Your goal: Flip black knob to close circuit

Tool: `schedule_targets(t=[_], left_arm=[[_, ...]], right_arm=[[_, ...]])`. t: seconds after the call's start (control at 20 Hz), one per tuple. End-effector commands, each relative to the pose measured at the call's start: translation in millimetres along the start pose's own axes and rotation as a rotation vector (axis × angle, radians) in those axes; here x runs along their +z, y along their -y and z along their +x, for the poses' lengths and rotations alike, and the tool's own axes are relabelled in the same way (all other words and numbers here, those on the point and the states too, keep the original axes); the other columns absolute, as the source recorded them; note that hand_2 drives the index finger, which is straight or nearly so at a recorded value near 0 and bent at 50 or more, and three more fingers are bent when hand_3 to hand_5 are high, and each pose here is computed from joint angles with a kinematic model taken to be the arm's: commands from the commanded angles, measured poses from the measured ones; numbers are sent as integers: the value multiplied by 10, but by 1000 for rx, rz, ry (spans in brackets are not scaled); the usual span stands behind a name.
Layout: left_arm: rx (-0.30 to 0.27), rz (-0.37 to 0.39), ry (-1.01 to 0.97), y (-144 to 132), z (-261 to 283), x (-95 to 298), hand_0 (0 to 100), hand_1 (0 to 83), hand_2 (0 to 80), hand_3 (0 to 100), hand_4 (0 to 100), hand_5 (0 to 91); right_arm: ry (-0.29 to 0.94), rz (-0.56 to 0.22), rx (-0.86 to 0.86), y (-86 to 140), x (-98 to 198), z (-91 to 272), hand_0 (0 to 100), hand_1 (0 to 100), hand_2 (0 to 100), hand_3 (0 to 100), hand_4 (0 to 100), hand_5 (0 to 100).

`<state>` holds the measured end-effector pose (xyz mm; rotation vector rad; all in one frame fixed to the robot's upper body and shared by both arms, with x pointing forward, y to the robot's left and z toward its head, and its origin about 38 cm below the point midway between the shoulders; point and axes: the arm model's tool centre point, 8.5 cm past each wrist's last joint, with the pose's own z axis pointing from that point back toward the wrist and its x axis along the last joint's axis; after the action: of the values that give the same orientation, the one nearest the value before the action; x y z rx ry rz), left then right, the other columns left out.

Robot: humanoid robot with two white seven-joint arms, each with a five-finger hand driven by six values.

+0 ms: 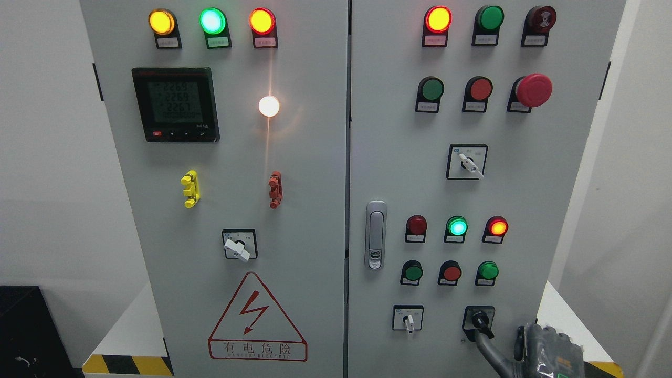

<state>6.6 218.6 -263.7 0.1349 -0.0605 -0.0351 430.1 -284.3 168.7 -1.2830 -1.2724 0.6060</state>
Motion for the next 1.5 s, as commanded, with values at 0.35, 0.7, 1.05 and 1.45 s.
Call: schedule_targets(t=[0.35,0.7,1.05,1.45], left_arm=[[3,-3,5,16,-49,0,120,556,0,0,0,0],[3,-3,5,16,-49,0,120,556,0,0,0,0],[3,-3,5,16,-49,0,120,556,0,0,0,0],[3,-3,5,16,-49,0,120,556,0,0,0,0]], right_arm=[[-2,-23,-4,63,-1,-30,0,16,853,1000,994,1000],[-2,-22,-7,59,3,-34,0,19,853,1000,994,1000],[19,-16,-9,33,23,9,0,20,854,1000,993,1000],[50,-3,-9,-11,58,47,0,25,854,1000,992,1000]])
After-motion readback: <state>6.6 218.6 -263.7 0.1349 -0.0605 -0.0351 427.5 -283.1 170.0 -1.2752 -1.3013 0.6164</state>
